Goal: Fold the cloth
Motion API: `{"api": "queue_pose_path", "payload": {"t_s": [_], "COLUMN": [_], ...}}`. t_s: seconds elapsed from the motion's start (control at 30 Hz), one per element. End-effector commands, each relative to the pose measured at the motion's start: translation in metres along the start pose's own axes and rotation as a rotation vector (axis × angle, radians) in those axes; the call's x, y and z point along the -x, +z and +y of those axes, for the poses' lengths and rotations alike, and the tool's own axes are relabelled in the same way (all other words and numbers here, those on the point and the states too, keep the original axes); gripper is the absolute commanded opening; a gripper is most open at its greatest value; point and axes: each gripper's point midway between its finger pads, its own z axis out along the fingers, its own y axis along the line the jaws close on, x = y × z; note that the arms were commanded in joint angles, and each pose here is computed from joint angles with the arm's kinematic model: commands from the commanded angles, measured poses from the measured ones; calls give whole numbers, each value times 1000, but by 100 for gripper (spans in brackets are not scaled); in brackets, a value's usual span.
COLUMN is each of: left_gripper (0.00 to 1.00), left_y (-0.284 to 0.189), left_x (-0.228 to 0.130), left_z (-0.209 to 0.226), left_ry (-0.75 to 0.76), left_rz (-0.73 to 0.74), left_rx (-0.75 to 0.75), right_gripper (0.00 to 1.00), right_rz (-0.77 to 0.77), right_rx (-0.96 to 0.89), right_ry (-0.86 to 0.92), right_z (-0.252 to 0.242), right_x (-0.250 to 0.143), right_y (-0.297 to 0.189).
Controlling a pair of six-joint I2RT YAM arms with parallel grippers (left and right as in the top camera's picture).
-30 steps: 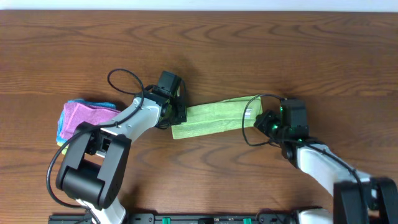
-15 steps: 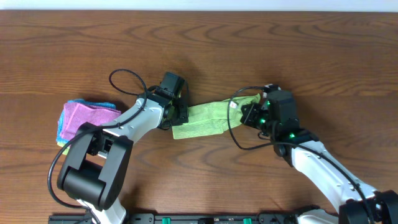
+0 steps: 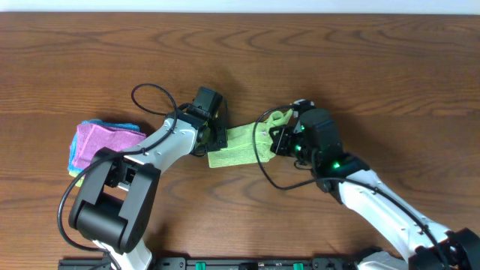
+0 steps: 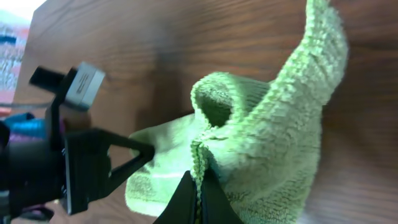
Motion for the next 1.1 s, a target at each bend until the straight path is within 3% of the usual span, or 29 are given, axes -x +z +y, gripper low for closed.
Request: {"api": "queue_pose_path", "payload": {"t_s": [0.0, 0.77, 1.07], "left_gripper": [6, 6, 6], "left_y": [2, -83, -122], "left_x": [-4, 54, 74], "left_z": [-1, -17, 1], "left_ry": [-5, 68, 4], "left_rz": [15, -171, -230], "left_rx": [10, 66, 66], "right_gripper": [1, 1, 1], "right_rz": [-22, -37, -29], "right_rx": [22, 73, 69], "right_ry": [-47, -93, -128], "right_z": [18, 49, 59], "right_x": [5, 2, -6], "right_y": [-3, -2, 7]}}
